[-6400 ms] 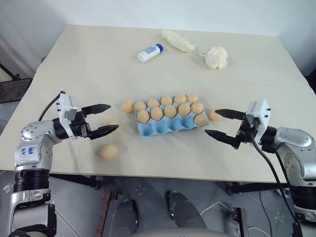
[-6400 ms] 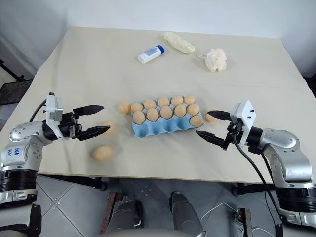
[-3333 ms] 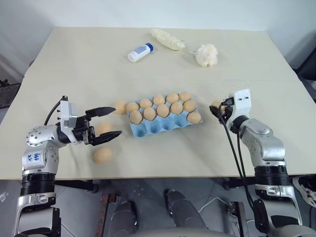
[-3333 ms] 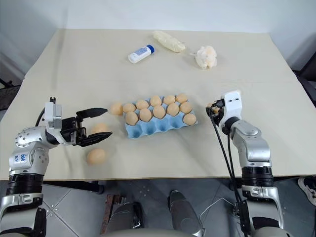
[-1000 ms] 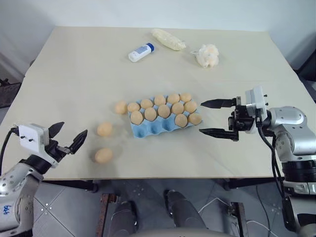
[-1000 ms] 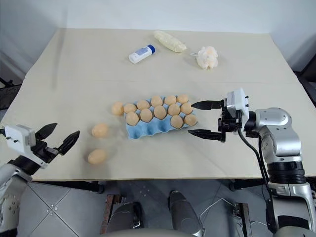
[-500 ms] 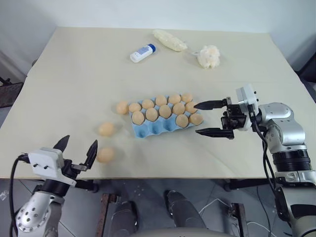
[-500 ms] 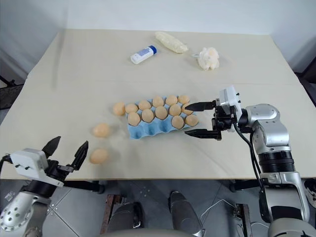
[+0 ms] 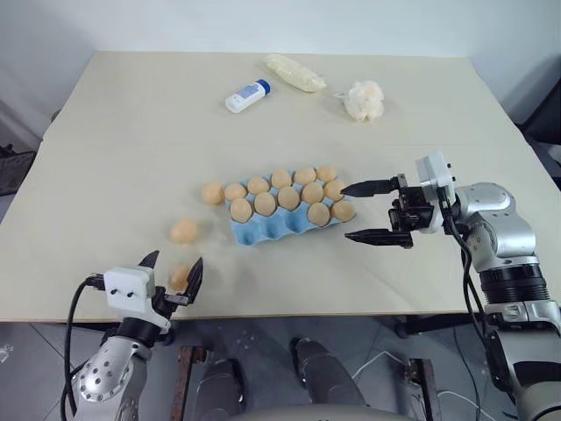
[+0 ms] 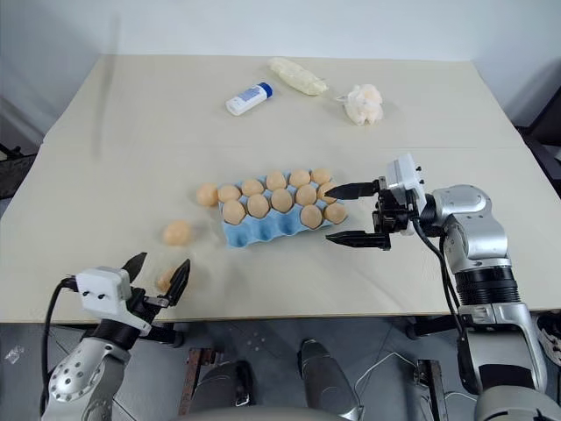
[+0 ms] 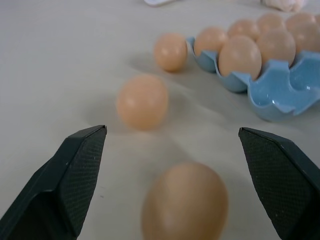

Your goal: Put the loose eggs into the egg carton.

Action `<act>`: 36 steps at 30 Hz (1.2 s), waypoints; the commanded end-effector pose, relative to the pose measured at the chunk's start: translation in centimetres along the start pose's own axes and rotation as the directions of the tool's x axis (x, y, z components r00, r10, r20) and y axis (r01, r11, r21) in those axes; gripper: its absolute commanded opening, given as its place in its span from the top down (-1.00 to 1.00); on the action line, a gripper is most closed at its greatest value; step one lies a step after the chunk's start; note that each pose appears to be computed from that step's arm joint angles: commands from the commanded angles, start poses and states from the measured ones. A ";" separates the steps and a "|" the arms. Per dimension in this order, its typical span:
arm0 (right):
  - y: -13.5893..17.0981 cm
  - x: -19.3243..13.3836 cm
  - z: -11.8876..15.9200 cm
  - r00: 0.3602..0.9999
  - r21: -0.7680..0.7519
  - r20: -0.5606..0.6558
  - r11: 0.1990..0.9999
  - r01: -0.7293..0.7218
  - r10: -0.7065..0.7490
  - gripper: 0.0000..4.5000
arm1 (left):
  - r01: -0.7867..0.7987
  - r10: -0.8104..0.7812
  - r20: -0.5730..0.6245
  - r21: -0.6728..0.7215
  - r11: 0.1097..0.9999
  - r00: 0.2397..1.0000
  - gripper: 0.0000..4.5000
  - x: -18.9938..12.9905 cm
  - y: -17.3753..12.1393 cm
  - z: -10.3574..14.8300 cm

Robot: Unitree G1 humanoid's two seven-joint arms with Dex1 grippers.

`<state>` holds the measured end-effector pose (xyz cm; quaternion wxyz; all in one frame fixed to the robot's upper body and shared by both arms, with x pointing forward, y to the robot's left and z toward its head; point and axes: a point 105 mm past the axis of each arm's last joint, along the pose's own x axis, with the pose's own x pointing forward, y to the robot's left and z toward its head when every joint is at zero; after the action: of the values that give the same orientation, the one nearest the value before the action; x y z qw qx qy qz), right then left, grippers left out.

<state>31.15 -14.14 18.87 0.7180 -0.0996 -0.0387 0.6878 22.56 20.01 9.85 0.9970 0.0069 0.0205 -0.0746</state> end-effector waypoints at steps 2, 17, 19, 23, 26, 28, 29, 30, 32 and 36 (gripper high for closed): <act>1.0 -0.1 0.7 0.999 -0.030 0.033 0.999 -0.039 0.040 -0.99 | -0.013 0.014 -0.047 0.021 1.000 0.999 -1.00 0.2 0.4 -0.8; 0.7 -0.6 0.3 1.000 -0.022 -0.001 1.000 0.004 -0.004 -1.00 | 0.067 -0.065 -0.104 0.013 0.998 0.992 -0.04 0.6 -0.5 -1.7; 0.7 -0.6 0.3 1.000 -0.023 -0.002 1.000 0.005 -0.005 -1.00 | 0.091 -0.090 -0.091 0.011 0.996 0.992 0.15 0.7 -1.0 -1.3; 0.6 -0.7 0.3 1.000 -0.025 -0.004 1.000 0.010 -0.010 -1.00 | 0.161 -0.161 -0.005 0.035 0.986 0.987 0.21 1.4 -2.4 0.8; 0.5 -0.8 0.4 1.000 -0.028 0.000 0.999 0.017 -0.017 -1.00 | 0.266 -0.278 0.069 0.142 0.954 0.958 0.22 1.9 -4.0 3.0; 0.5 -0.9 0.5 1.000 -0.029 0.001 0.999 0.021 -0.021 -1.00 | 0.303 -0.315 0.095 0.126 0.945 0.944 0.22 2.2 -4.7 3.6; 0.5 -1.0 0.5 1.000 -0.030 0.002 0.999 0.024 -0.024 -1.00 | 0.326 -0.339 0.114 0.121 0.938 0.934 0.22 2.3 -5.1 4.0; 0.5 -1.0 0.5 1.000 -0.029 0.001 0.999 0.027 -0.027 -1.00 | 0.357 -0.371 0.130 0.115 0.927 0.920 0.22 2.5 -5.7 4.3; 0.5 -1.2 0.6 0.999 -0.034 0.004 0.999 0.041 -0.041 -1.00 | 0.399 -0.413 0.176 0.110 0.910 0.894 0.22 3.5 -6.7 5.5; 0.6 -1.3 0.6 0.998 -0.034 0.003 0.998 0.060 -0.060 -1.00 | 0.440 -0.454 0.235 0.111 0.891 0.860 0.22 5.4 -7.8 7.0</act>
<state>30.68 -14.92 18.39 0.7339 -0.0986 -0.0374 0.6711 26.86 11.91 16.18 0.9508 0.0276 -0.0992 -0.2920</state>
